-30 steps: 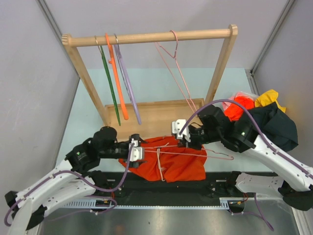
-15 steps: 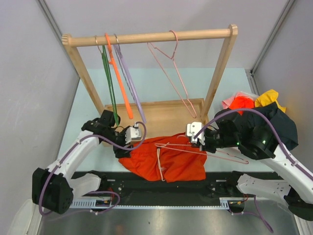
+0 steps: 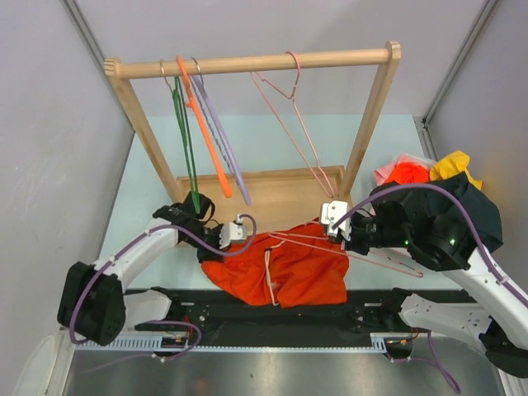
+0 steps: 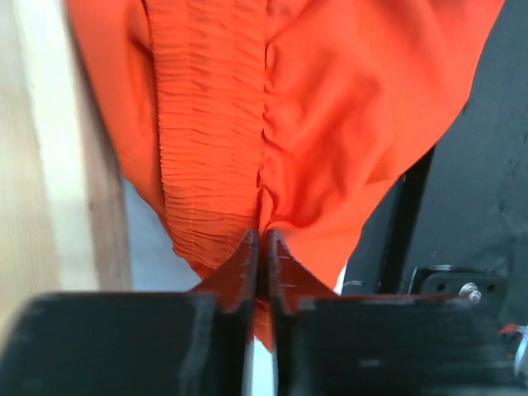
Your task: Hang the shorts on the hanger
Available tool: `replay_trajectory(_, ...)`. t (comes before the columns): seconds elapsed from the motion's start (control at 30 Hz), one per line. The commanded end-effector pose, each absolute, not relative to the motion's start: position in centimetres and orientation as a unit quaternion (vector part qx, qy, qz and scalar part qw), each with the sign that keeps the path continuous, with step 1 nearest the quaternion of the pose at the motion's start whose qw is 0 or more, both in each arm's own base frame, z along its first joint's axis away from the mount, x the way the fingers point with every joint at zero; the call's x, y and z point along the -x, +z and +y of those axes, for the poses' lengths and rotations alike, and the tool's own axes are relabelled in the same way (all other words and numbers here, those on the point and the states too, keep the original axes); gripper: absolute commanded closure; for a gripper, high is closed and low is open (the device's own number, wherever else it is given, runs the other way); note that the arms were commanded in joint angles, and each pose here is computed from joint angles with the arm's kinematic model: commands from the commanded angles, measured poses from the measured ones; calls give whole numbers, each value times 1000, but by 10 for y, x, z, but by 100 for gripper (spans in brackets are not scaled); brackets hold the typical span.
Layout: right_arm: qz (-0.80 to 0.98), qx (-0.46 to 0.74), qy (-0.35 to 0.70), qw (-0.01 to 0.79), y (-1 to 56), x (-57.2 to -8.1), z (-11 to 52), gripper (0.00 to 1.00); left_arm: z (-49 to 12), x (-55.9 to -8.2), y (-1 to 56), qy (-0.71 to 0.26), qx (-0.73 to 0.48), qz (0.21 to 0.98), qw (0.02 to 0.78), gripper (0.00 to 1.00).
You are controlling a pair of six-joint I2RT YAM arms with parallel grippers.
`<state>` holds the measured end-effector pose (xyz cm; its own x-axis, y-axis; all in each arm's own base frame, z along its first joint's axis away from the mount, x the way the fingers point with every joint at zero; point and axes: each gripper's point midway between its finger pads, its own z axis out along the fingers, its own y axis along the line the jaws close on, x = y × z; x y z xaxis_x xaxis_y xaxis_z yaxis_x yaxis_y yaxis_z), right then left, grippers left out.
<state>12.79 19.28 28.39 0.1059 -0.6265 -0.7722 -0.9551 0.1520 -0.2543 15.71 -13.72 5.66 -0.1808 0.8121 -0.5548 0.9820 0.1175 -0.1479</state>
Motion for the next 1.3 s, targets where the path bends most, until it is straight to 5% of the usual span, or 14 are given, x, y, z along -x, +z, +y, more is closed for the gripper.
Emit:
replay_trajectory(0.0, 636, 607, 188, 437, 299, -132, 187, 100, -161, -177, 104, -228, -626, 691, 282, 100)
replay_trajectory(0.23, 639, 596, 175, 454, 305, -135, 178, 100, -191, -141, 160, -177, -711, 553, 397, 100)
replay_trajectory(0.57, 627, 619, 191, 433, 299, -124, 180, 100, -179, -40, 70, -176, -886, 373, 211, 99)
replay_trajectory(0.67, 616, 633, 202, 422, 296, -118, 182, 100, -172, -37, 63, -174, -896, 362, 191, 80)
replay_trajectory(0.8, 602, 653, 213, 408, 292, -112, 187, 100, -163, -27, 76, -195, -887, 363, 209, 48)
replay_trajectory(1.07, 579, 669, 221, 411, 294, -112, 201, 100, -166, -52, 136, -210, -781, 483, 334, 52)
replay_trajectory(1.27, 563, 680, 225, 414, 294, -117, 213, 100, -155, -86, 141, -205, -726, 558, 345, 51)
